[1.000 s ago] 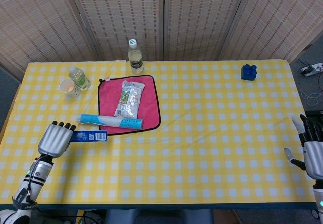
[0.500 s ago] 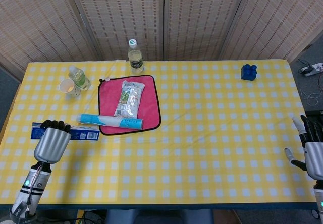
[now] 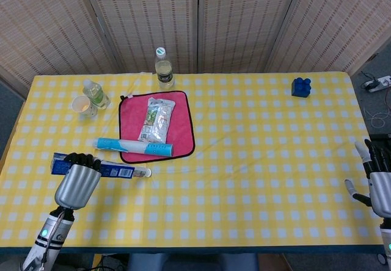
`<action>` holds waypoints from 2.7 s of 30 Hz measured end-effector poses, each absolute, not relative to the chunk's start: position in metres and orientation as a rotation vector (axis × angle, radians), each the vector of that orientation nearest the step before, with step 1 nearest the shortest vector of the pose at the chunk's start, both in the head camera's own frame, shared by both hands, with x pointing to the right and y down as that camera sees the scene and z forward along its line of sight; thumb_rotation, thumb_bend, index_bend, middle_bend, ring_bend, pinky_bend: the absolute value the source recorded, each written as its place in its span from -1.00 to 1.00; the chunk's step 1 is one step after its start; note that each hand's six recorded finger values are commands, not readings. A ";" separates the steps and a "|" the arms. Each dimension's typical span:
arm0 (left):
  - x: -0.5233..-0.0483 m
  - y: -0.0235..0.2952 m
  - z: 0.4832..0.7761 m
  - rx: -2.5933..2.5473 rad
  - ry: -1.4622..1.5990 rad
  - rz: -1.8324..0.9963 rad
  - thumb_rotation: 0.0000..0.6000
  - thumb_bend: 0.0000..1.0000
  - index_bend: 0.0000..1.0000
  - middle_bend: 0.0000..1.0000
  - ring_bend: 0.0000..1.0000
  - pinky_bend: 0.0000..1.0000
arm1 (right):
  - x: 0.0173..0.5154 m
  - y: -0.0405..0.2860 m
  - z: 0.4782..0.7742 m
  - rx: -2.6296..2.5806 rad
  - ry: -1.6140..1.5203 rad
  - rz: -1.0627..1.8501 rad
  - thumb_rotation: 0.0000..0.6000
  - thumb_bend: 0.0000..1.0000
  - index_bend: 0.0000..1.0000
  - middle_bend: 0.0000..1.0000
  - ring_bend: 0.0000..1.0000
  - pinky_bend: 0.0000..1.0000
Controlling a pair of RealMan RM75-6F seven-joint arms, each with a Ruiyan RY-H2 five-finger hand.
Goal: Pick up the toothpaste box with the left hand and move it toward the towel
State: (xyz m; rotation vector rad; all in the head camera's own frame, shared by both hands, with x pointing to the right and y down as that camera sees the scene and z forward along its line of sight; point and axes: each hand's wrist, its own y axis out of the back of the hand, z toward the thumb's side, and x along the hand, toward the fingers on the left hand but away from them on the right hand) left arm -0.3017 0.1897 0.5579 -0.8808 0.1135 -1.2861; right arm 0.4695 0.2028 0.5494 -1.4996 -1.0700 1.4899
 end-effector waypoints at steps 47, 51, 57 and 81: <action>-0.351 0.170 0.559 -0.972 0.142 -1.580 1.00 -0.30 -0.04 0.11 -0.12 -0.03 | 0.467 0.202 0.556 -1.521 -1.053 1.497 1.00 -0.44 -1.00 -1.00 -1.00 -1.00; -0.348 0.175 0.560 -1.013 0.139 -1.554 1.00 -0.30 -0.03 0.11 -0.12 -0.03 | 0.464 0.201 0.558 -1.527 -1.047 1.493 1.00 -0.44 -1.00 -1.00 -1.00 -1.00; -0.331 0.184 0.566 -1.160 0.149 -1.451 1.00 -0.30 -0.04 0.11 -0.12 -0.03 | 0.463 0.200 0.559 -1.529 -1.044 1.495 1.00 -0.44 -1.00 -1.00 -1.00 -1.00; -0.291 0.205 0.598 -1.509 0.177 -1.261 1.00 -0.30 -1.00 -1.00 -0.97 -0.78 | 0.468 0.201 0.560 -1.528 -1.051 1.511 1.00 -0.44 -1.00 -1.00 -1.00 -1.00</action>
